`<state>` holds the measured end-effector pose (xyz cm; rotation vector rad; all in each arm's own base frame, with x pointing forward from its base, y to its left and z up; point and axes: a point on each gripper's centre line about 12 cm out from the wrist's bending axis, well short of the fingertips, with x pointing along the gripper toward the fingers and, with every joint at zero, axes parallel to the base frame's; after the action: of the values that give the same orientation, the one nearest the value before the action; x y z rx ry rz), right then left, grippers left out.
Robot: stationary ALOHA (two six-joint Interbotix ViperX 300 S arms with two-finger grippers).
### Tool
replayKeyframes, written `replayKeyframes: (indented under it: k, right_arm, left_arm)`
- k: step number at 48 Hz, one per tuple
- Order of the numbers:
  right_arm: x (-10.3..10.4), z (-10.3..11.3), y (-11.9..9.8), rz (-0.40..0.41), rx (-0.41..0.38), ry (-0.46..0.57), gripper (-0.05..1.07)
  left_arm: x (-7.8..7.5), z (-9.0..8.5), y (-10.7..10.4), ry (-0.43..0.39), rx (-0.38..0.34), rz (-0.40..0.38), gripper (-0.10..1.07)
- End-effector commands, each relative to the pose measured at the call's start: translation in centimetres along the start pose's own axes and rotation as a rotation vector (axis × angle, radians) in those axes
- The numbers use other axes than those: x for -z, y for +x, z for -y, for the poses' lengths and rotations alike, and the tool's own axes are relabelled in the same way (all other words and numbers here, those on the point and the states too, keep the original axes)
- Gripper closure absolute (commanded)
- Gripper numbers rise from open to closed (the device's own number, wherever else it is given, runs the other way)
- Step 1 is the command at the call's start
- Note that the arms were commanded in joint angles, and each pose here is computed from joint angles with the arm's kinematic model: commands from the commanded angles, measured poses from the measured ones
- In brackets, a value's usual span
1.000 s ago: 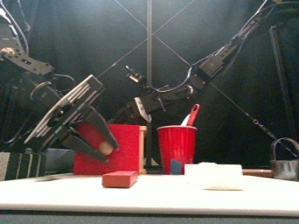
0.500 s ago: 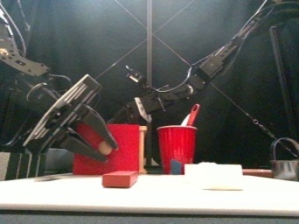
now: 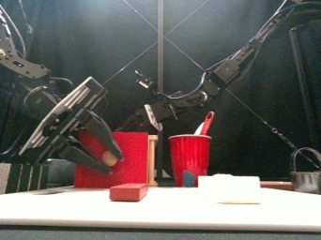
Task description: Grab cookie cutter
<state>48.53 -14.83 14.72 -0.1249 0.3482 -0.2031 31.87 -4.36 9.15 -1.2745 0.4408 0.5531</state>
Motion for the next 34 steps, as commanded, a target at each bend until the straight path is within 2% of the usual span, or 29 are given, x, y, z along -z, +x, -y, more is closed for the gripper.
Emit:
replayKeyframes:
  k: [1,23,34]
  right_arm:
    - [0.8,0.0,0.1,-0.032,-0.001,0.005,1.01]
    - [0.8,0.0,0.1,-0.032,-0.001,0.003,1.01]
    - [0.8,0.0,0.1,-0.032,-0.001,0.003,1.01]
  left_arm:
    - [0.2,1.1,0.1,0.013,0.042,0.006,0.33]
    - [-0.3,1.9,-0.2,0.034,0.09,0.042,0.07]
    - [-0.1,2.3,-1.0,0.032,0.093,0.006,0.04]
